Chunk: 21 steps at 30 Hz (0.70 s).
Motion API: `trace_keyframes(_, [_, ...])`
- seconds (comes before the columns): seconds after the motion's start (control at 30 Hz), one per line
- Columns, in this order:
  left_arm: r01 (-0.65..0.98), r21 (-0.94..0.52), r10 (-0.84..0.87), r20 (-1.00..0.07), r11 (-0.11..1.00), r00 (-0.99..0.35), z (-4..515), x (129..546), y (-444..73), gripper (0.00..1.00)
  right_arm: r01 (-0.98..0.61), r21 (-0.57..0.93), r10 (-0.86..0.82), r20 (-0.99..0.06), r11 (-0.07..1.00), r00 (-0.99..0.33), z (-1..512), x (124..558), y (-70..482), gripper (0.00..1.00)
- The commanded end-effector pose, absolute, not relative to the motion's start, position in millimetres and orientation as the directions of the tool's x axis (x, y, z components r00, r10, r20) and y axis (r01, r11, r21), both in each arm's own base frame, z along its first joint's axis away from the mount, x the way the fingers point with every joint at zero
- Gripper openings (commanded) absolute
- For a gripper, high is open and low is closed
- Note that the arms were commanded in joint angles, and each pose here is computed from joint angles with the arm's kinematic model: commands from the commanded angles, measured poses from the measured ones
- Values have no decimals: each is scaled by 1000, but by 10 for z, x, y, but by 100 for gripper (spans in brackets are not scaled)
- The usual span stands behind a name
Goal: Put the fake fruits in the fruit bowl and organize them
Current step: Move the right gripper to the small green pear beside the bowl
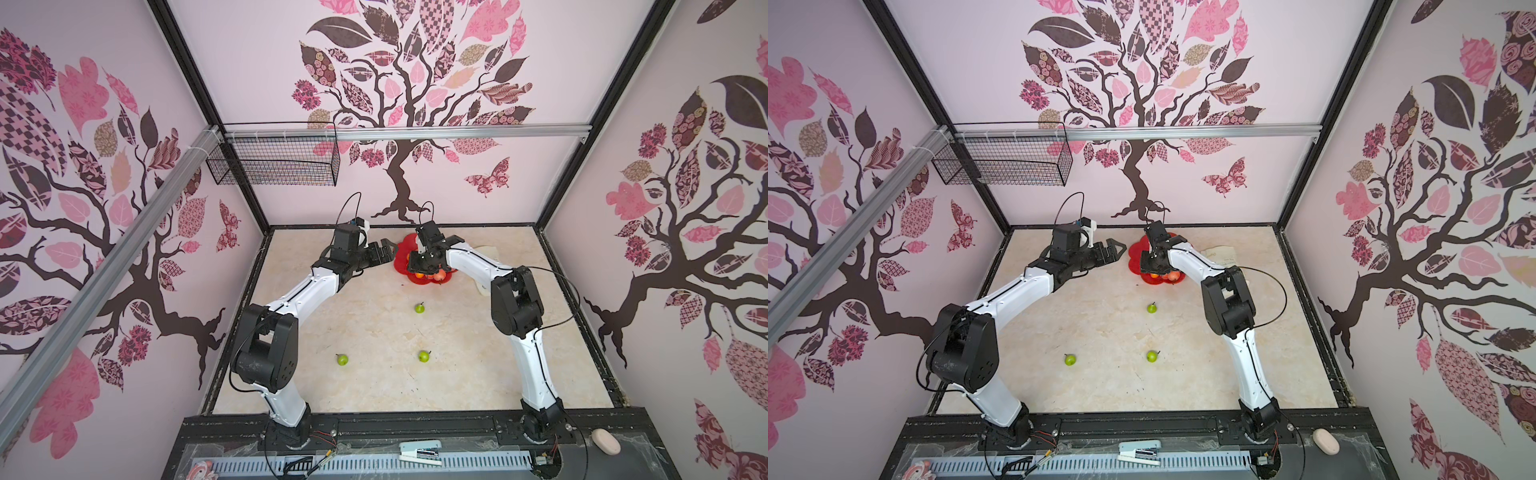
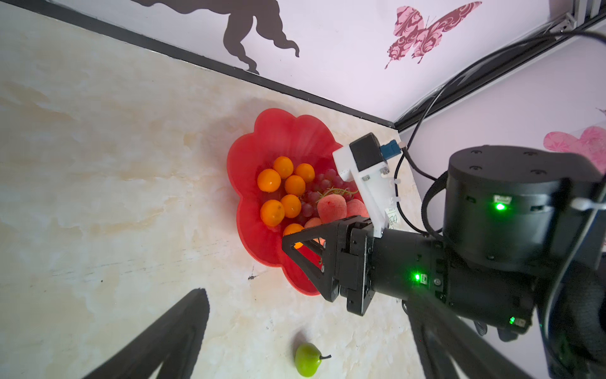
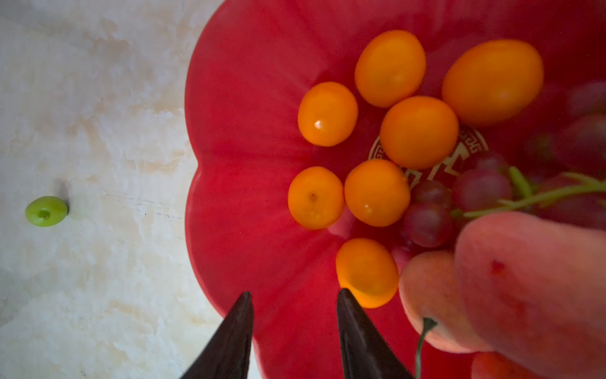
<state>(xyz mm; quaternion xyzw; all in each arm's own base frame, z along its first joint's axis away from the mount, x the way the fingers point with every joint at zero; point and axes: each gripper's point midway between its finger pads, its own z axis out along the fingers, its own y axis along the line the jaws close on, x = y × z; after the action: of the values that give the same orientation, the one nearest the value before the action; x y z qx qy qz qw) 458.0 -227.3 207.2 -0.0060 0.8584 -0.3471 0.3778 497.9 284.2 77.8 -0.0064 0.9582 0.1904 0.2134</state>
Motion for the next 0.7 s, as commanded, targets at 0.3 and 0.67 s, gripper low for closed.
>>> trace_keyframes(0.3, [361,-513,-184,-738,779,-649,2382,4271,-2340,98,-120,362,95,-522,924,-848,1500,4496,2491,46])
trace_keyframes(0.67, [426,-529,-79,-689,734,-720,2171,3701,-2605,98,-91,429,116,-432,899,-895,1241,3899,2361,46])
